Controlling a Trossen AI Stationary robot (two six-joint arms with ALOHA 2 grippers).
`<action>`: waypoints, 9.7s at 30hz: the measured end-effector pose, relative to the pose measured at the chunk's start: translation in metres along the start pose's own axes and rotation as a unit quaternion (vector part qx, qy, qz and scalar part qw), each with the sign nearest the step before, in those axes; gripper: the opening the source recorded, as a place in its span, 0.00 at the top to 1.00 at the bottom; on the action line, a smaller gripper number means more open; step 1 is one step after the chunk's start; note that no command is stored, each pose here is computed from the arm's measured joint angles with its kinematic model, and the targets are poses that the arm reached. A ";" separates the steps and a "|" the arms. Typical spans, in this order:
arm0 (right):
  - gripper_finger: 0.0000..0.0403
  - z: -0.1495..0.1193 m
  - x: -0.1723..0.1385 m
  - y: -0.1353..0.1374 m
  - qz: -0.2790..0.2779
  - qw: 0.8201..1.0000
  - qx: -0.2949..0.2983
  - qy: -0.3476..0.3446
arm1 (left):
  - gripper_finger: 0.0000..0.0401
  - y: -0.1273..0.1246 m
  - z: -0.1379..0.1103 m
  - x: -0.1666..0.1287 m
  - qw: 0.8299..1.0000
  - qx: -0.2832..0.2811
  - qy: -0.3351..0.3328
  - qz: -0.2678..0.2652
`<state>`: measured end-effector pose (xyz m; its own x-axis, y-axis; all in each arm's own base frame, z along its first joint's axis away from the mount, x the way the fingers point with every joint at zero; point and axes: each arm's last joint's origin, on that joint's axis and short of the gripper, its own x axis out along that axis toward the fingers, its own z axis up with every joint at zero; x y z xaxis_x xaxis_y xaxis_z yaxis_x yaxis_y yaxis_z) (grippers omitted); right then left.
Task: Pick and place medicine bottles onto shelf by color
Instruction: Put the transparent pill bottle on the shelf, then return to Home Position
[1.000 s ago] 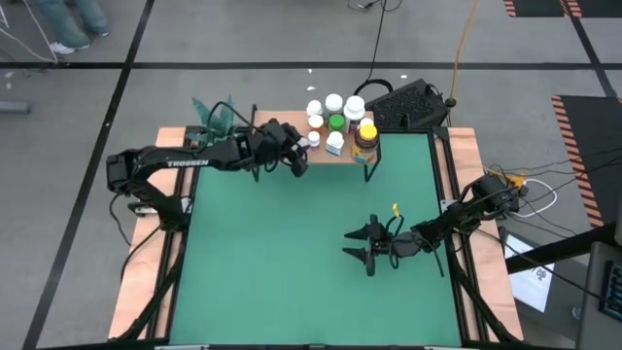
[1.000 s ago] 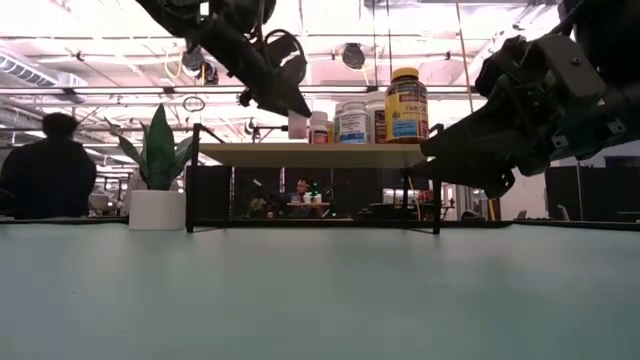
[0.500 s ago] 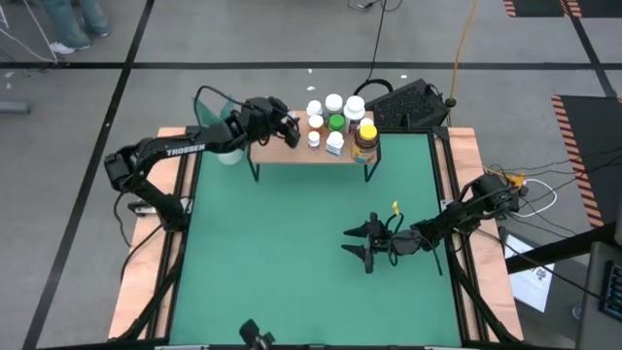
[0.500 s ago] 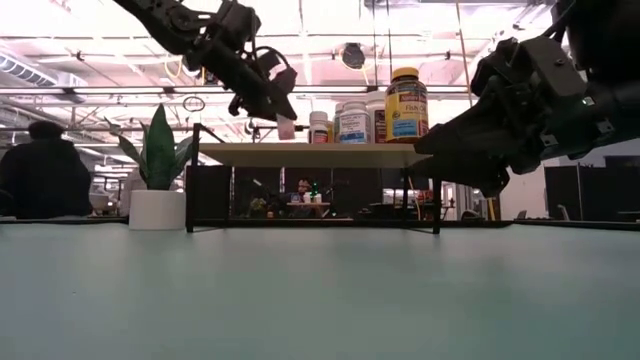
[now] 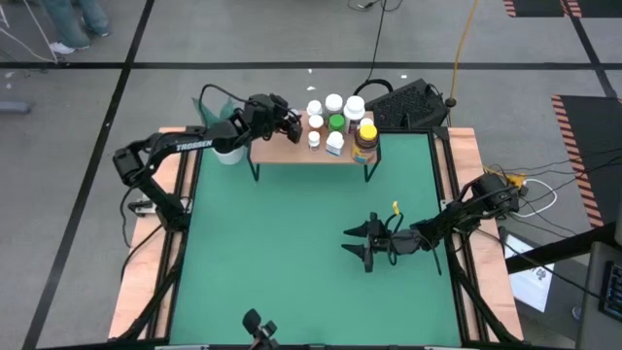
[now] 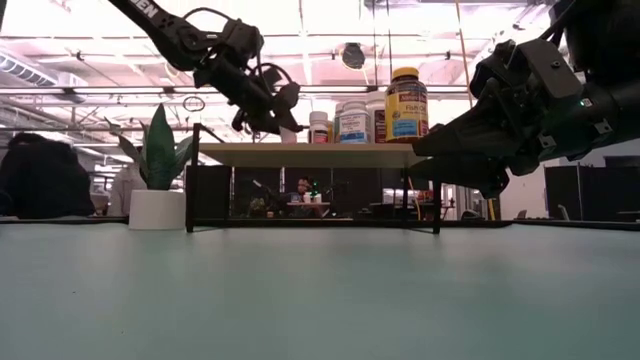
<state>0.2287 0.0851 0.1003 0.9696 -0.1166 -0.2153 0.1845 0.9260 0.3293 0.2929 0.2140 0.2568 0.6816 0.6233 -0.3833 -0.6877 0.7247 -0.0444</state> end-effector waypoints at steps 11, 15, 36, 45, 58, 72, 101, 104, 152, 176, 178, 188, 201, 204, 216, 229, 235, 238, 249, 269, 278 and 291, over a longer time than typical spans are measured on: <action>0.47 0.000 0.000 0.000 0.000 1.000 0.000 0.001 | 0.60 0.000 -0.003 0.003 1.000 -0.003 0.006 -0.001; 0.47 0.000 0.000 0.000 0.000 1.000 0.000 0.001 | 0.60 0.000 -0.003 0.003 1.000 0.007 0.006 -0.001; 0.47 -0.003 0.000 0.000 0.009 1.000 0.003 0.018 | 0.25 -0.002 0.001 -0.005 0.999 0.048 0.009 -0.006; 0.47 -0.008 -0.001 -0.001 0.012 0.999 -0.020 0.043 | 0.30 -0.018 0.020 -0.092 0.994 0.086 0.055 -0.044; 0.55 0.004 0.008 0.031 0.112 0.986 -0.124 0.010 | 0.56 -0.095 -0.108 -0.167 0.952 0.098 -0.112 -0.266; 0.98 0.074 -0.016 0.031 0.121 0.936 -0.319 -0.089 | 0.83 -0.080 -0.118 -0.245 0.919 0.148 -0.176 -0.319; 1.00 0.094 -0.104 -0.021 0.144 0.950 -0.246 -0.126 | 0.99 -0.045 -0.158 -0.246 0.921 0.167 -0.201 -0.289; 1.00 0.095 -0.106 -0.026 0.129 0.952 -0.248 -0.122 | 0.97 -0.041 -0.155 -0.248 0.921 0.161 -0.215 -0.282; 1.00 0.074 -0.133 -0.051 0.177 0.951 -0.218 -0.129 | 0.97 -0.014 -0.172 -0.259 0.931 0.133 -0.168 -0.297; 1.00 0.073 -0.135 -0.053 0.179 0.953 -0.206 -0.129 | 0.98 -0.024 -0.194 -0.244 0.916 0.133 -0.192 -0.327; 1.00 0.073 -0.135 -0.053 0.178 0.952 -0.212 -0.129 | 0.99 -0.024 -0.194 -0.244 0.916 0.134 -0.192 -0.327; 1.00 0.070 -0.134 -0.054 0.174 0.953 -0.222 -0.114 | 0.96 -0.025 -0.195 -0.244 0.908 0.140 -0.190 -0.345; 1.00 0.060 -0.132 -0.056 0.191 0.950 -0.239 -0.063 | 0.96 -0.028 -0.198 -0.244 0.891 0.150 -0.205 -0.377; 1.00 0.058 -0.133 -0.055 0.211 0.946 -0.241 -0.052 | 0.99 -0.028 -0.198 -0.244 0.890 0.152 -0.206 -0.377; 1.00 0.059 -0.133 -0.055 0.217 0.948 -0.228 -0.057 | 0.90 -0.028 -0.197 -0.244 0.888 0.156 -0.218 -0.373; 1.00 0.069 -0.135 -0.051 0.223 0.938 -0.238 -0.118 | 0.90 -0.028 -0.197 -0.244 0.889 0.155 -0.217 -0.372; 1.00 0.081 -0.139 -0.049 0.207 0.937 -0.216 -0.182 | 0.90 -0.028 -0.196 -0.244 0.889 0.154 -0.218 -0.372; 1.00 0.087 -0.141 -0.049 0.190 0.935 -0.205 -0.217 | 0.90 -0.028 -0.196 -0.244 0.889 0.154 -0.218 -0.373; 1.00 0.087 -0.146 -0.052 0.177 0.941 -0.187 -0.221 | 0.90 -0.028 -0.196 -0.244 0.889 0.154 -0.219 -0.373; 1.00 0.072 -0.140 -0.059 0.154 0.956 -0.213 -0.132 | 0.90 -0.028 -0.196 -0.244 0.888 0.154 -0.219 -0.373; 1.00 0.070 -0.140 -0.058 0.185 0.958 -0.181 -0.121 | 0.90 -0.028 -0.196 -0.244 0.888 0.154 -0.219 -0.373; 1.00 0.072 -0.141 -0.057 0.184 0.955 -0.192 -0.131 | 0.90 -0.028 -0.196 -0.244 0.888 0.154 -0.219 -0.373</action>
<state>0.0934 0.0228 0.1776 0.9736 0.2036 0.1033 -0.2012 0.9790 -0.0332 0.0966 -0.0161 0.1709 0.9973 -0.0579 0.0462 0.0507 0.9881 0.1452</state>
